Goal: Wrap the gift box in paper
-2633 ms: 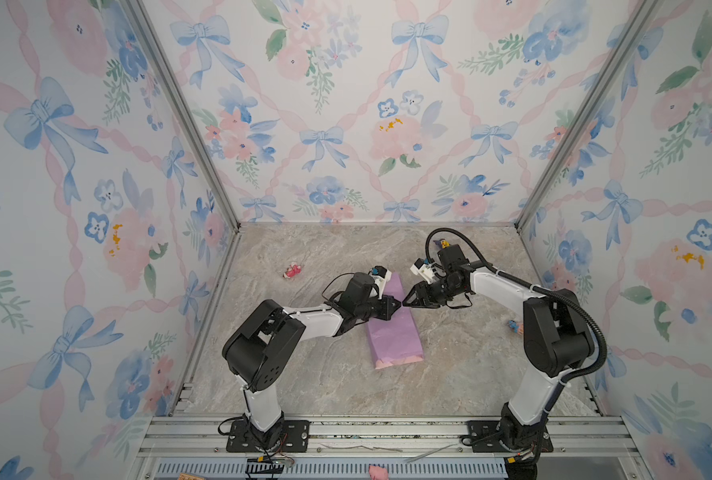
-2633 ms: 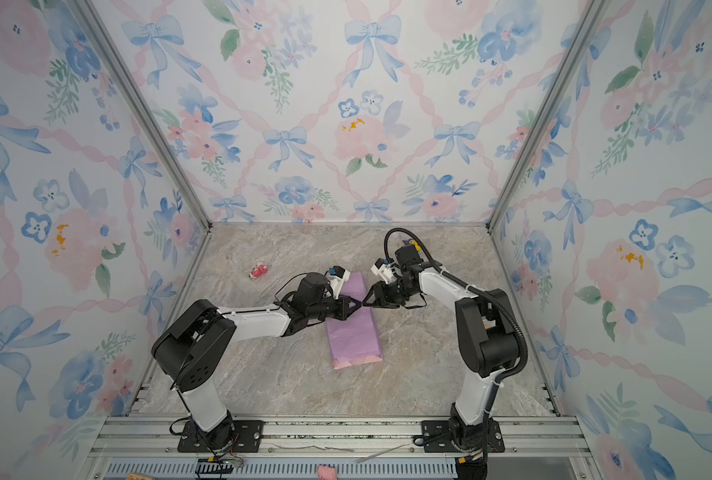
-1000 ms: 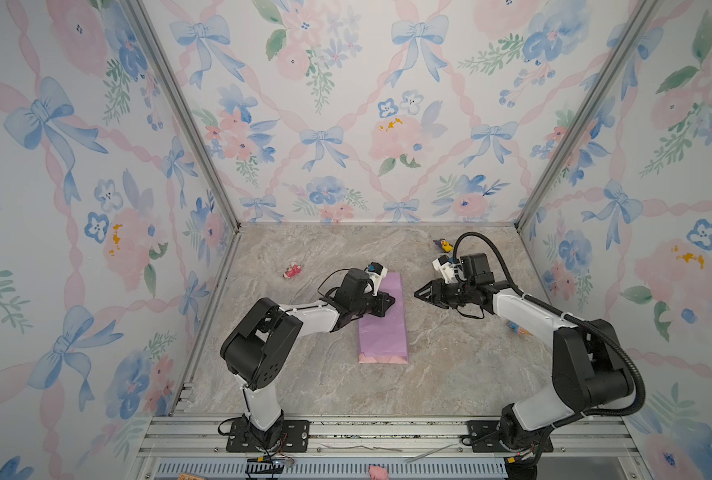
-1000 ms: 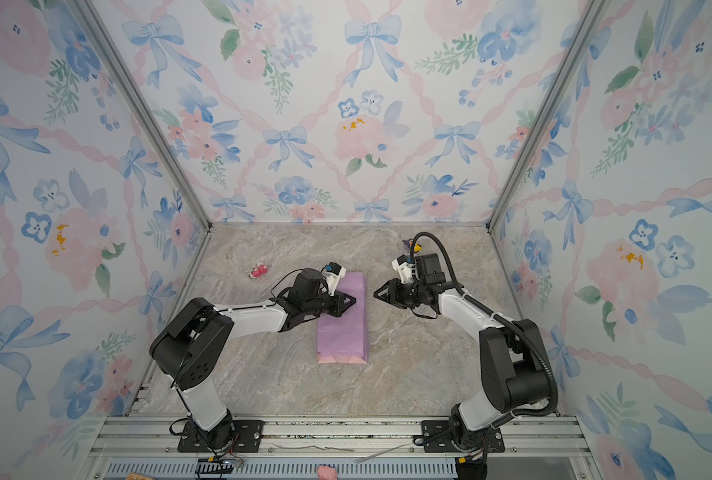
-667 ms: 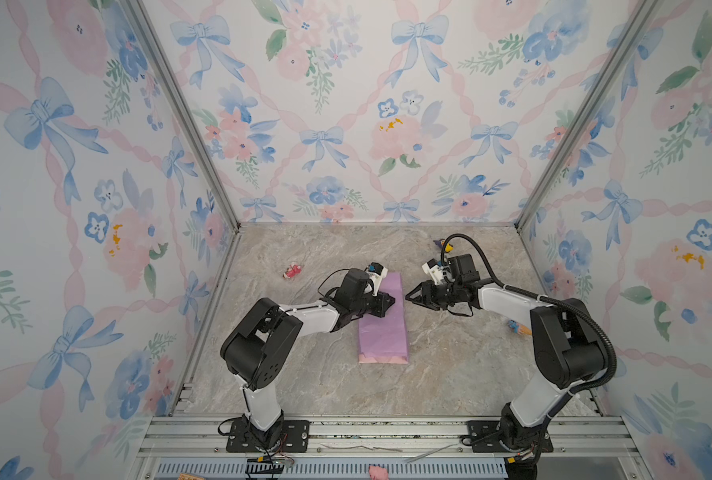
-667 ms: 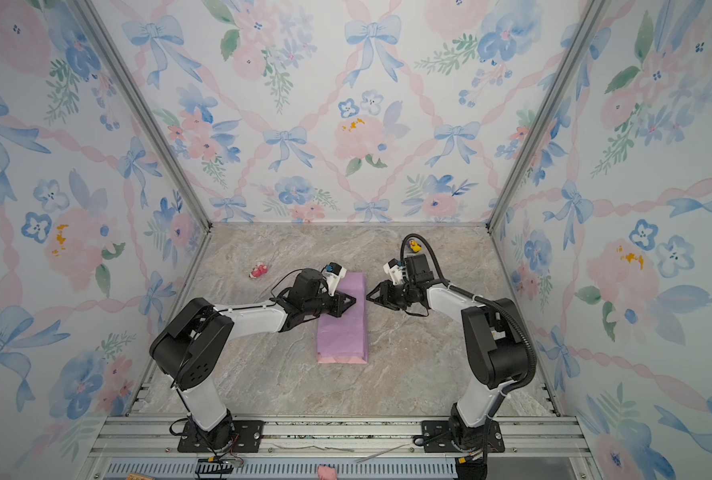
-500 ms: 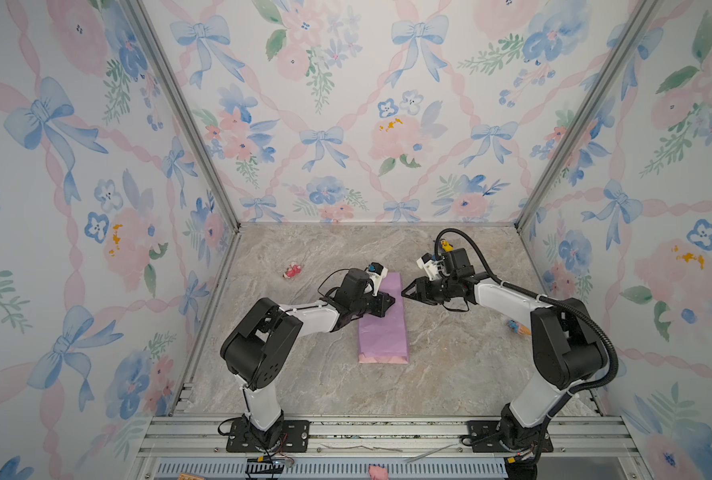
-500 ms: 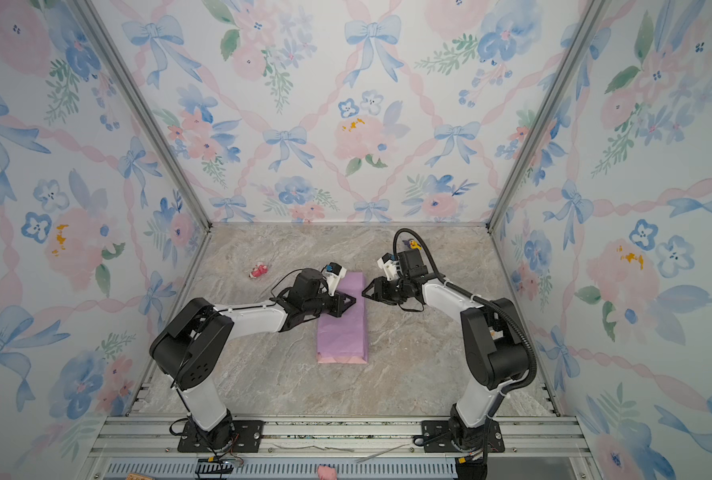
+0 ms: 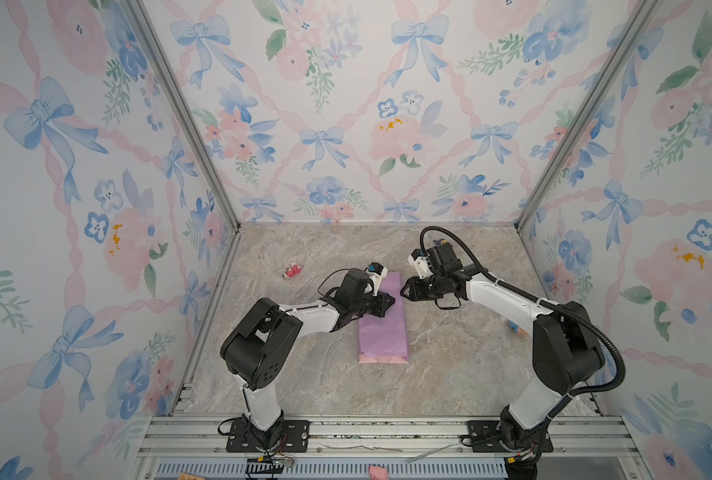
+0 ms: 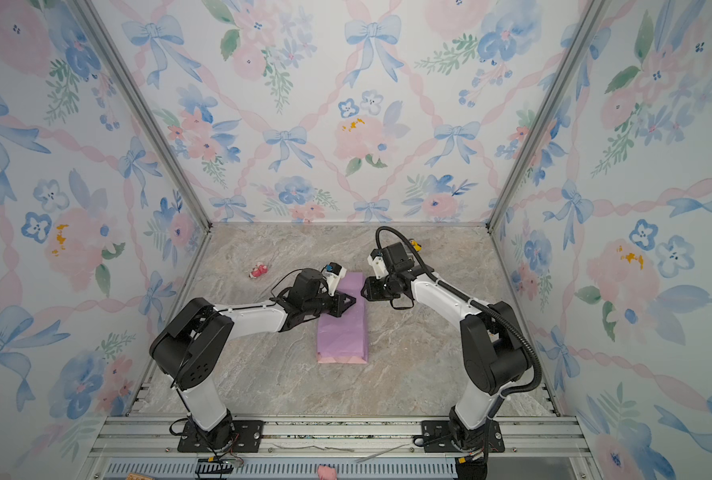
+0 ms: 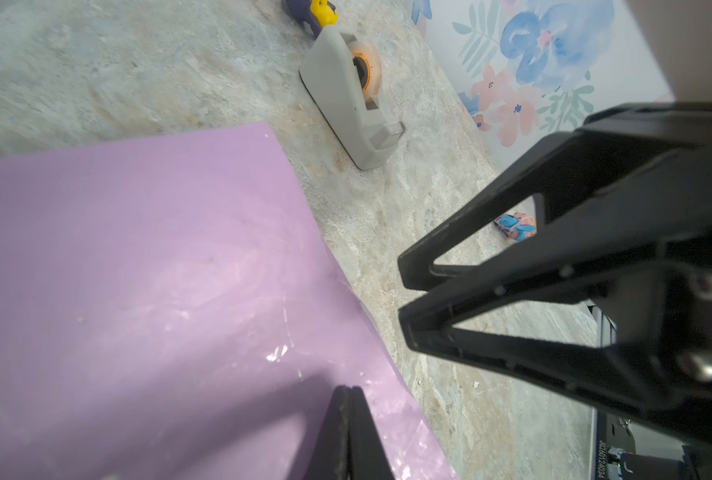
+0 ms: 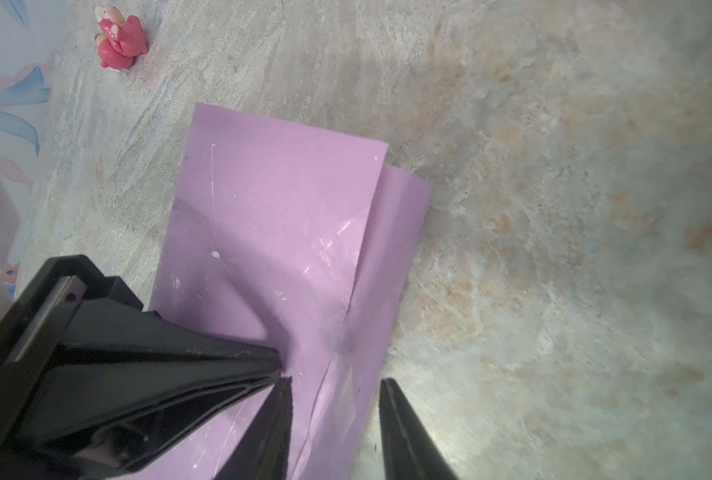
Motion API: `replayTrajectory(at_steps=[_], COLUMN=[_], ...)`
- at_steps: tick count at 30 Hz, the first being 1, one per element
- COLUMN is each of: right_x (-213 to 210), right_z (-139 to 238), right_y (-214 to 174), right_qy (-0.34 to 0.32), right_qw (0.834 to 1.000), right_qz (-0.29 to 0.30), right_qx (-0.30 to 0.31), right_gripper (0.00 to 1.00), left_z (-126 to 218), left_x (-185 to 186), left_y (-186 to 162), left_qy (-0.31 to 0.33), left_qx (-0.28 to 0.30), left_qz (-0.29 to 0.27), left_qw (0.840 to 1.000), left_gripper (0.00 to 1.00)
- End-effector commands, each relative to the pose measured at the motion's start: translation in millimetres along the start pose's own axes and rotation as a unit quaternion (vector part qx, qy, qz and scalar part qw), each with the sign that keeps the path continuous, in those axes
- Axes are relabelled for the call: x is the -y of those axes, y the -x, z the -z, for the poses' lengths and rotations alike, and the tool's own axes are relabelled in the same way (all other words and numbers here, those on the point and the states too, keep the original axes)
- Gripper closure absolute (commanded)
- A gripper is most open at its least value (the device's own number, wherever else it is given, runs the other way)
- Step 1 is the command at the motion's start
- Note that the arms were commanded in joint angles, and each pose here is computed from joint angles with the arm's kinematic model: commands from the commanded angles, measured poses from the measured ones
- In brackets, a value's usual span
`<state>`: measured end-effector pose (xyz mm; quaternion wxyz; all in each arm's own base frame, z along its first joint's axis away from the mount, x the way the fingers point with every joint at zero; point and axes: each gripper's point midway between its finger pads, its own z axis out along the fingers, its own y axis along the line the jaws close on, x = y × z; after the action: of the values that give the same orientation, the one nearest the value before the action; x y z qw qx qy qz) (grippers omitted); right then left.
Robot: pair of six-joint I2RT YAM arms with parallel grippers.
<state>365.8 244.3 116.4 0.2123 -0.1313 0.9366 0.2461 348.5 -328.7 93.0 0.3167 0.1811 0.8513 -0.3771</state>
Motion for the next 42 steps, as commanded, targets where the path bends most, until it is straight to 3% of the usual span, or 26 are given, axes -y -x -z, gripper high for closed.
replayTrajectory(at_steps=[1,21,31,37,42], right_x=[-2,-10,-10,-8,-6], right_z=[-4,-17,-20,-21,-22], right_y=[1,10,9,9,8], right_qy=[-0.012,-0.008,-0.011,-0.019,-0.026], right_qw=[1.0,1.0,0.999,0.999,0.999], right_qz=[0.013,0.023,0.024,0.026,0.028], right_qx=[-0.011,-0.015,-0.024,-0.026,-0.029], right_gripper=[0.64,0.75,0.73,0.78,0.73], left_z=[1,1,2,2,2], left_x=[-48,-48,-48,-48,-47], left_y=[-87,-87,-87,-86,-87], left_qy=[0.077,0.074,0.074,0.074,0.073], left_qx=[-0.13,-0.126,-0.126,-0.124,-0.125], left_qz=[0.052,0.052,0.052,0.052,0.052], left_qw=[0.987,0.988,0.988,0.988,0.988], left_gripper=[0.93,0.94,0.94,0.94,0.94])
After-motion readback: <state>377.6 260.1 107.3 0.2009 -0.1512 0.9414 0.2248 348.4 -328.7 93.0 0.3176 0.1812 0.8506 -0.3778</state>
